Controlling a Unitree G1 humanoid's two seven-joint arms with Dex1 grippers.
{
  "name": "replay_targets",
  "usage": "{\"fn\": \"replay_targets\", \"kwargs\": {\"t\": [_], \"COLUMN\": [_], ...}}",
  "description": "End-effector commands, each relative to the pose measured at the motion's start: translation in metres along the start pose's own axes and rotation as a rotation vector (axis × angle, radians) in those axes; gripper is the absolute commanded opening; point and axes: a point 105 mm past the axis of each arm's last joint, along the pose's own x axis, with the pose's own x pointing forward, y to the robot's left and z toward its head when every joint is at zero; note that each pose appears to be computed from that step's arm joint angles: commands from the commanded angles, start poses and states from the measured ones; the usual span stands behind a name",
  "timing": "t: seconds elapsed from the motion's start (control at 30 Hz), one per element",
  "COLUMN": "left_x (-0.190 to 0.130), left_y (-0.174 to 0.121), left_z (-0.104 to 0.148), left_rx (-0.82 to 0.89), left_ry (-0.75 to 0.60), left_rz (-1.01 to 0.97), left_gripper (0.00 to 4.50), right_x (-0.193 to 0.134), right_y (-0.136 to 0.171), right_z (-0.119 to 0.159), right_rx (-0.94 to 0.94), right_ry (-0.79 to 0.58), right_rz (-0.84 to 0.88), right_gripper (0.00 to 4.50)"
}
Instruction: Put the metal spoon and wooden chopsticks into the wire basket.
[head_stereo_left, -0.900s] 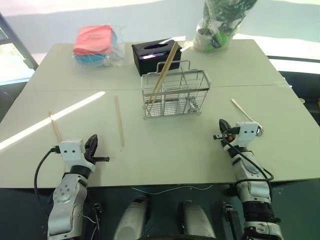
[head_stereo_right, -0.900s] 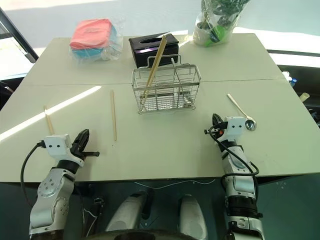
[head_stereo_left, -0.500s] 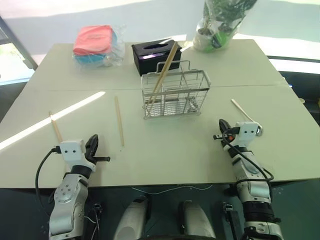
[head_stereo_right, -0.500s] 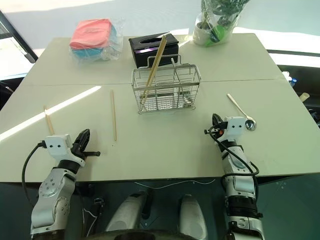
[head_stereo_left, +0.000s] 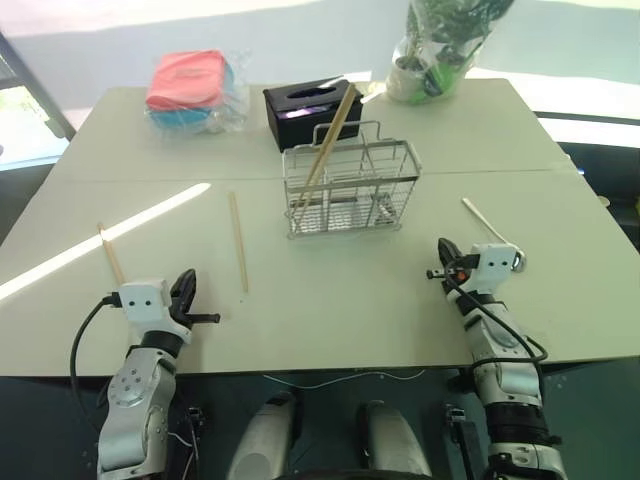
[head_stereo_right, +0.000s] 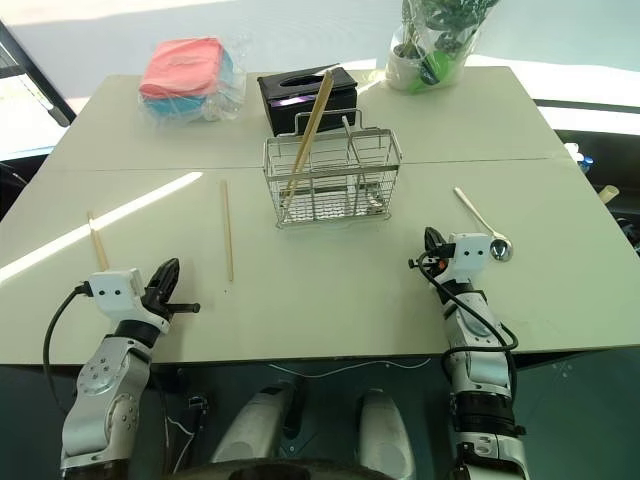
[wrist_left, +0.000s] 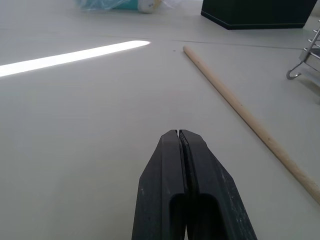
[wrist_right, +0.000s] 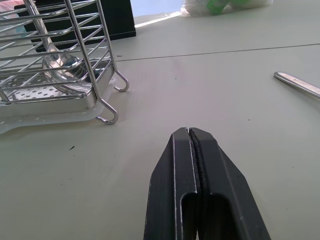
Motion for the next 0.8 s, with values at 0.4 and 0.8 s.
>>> {"fn": "replay_targets", "kwargs": {"t": [0.4, 0.8], "left_x": [-0.002, -0.004], "left_y": [0.012, -0.050], "left_z": [0.022, 0.098], "left_rx": [0.014, 0.027], "left_ry": [-0.058, -0.081], "left_rz": [0.027, -0.623], "left_gripper": [0.03, 0.03], "right_x": [0.004, 0.009], "right_y": [-0.001, -0.009], "right_z": [0.011, 0.020], "right_rx": [-0.011, -0.036], "right_ry": [-0.040, -0.049], "right_rz": [0.009, 0.005], "right_gripper": [0.00, 0.00]}}
